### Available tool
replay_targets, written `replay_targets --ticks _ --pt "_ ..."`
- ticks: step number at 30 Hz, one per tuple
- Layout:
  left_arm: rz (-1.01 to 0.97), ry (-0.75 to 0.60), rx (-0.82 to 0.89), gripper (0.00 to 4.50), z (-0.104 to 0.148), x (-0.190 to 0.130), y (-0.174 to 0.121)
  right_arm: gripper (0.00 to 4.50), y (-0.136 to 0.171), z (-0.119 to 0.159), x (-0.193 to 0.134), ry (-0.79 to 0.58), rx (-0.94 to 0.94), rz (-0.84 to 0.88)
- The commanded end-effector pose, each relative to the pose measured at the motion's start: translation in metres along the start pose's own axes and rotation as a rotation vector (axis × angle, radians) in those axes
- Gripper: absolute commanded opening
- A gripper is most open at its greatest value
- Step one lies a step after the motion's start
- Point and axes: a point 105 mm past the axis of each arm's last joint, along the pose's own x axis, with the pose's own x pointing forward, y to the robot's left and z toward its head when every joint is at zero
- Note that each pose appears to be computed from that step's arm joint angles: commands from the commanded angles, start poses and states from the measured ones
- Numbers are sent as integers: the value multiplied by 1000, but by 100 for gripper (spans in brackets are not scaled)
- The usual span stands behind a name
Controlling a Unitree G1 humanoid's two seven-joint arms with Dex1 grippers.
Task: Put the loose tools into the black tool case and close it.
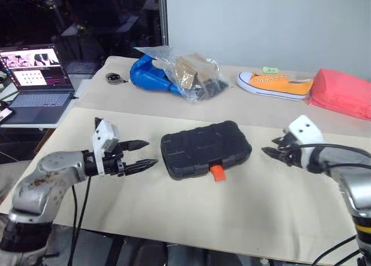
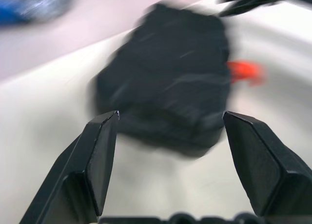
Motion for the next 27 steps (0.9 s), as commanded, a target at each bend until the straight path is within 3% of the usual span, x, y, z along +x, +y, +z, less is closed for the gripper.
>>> replay_targets --ticks 1,5,13,26,27 --pt "-146 5 64 363 3 23 -1 310 54 15 -15 -58 54 191" --pt "-228 48 106 363 -2 47 5 310 87 12 0 -53 163 153" --pt "-319 125 118 363 -17 66 7 310 123 17 35 -38 277 128" --pt "-332 138 140 363 -20 71 8 310 119 11 47 16 276 5" --pt "-330 136 141 363 -21 71 8 259 119 11 47 18 275 5"
